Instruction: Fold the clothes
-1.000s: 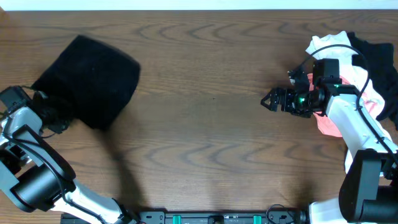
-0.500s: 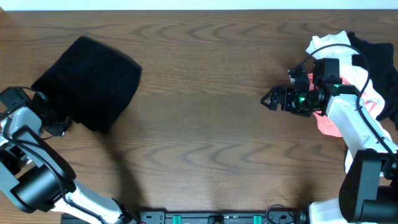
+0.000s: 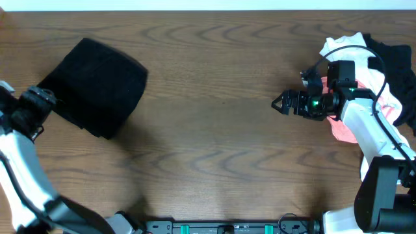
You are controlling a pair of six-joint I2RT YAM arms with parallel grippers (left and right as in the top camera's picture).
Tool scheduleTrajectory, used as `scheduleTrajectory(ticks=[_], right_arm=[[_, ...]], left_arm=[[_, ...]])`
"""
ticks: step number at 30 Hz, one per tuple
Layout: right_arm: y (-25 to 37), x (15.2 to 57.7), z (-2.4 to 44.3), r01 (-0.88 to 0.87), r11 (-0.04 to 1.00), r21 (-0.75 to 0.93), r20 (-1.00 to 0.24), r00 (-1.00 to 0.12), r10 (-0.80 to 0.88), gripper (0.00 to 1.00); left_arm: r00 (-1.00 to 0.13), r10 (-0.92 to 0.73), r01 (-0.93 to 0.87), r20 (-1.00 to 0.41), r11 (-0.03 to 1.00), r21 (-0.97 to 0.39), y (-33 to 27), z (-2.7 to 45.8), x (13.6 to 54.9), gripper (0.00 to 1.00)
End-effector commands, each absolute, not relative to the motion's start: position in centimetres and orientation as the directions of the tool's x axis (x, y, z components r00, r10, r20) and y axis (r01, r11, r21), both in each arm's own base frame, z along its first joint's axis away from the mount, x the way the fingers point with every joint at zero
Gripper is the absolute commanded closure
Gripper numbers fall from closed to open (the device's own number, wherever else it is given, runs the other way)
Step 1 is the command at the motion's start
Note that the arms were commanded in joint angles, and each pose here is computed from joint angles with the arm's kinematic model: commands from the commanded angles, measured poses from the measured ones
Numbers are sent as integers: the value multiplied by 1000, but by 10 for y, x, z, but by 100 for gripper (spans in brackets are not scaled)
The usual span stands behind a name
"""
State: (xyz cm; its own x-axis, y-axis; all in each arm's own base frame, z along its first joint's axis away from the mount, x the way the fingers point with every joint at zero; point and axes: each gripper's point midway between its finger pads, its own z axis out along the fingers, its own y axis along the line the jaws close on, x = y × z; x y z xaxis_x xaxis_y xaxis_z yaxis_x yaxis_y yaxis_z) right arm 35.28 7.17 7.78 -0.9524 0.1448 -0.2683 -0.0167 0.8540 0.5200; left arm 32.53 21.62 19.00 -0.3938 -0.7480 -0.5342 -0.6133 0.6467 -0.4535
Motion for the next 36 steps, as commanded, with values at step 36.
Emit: scheduleTrajectory(ticks=[36], right_arm=[[85,364,88,-103,842,529,-345,-933,102,1]], left_arm=[[-739,518,293,-431,823,487,16,73,472,26]])
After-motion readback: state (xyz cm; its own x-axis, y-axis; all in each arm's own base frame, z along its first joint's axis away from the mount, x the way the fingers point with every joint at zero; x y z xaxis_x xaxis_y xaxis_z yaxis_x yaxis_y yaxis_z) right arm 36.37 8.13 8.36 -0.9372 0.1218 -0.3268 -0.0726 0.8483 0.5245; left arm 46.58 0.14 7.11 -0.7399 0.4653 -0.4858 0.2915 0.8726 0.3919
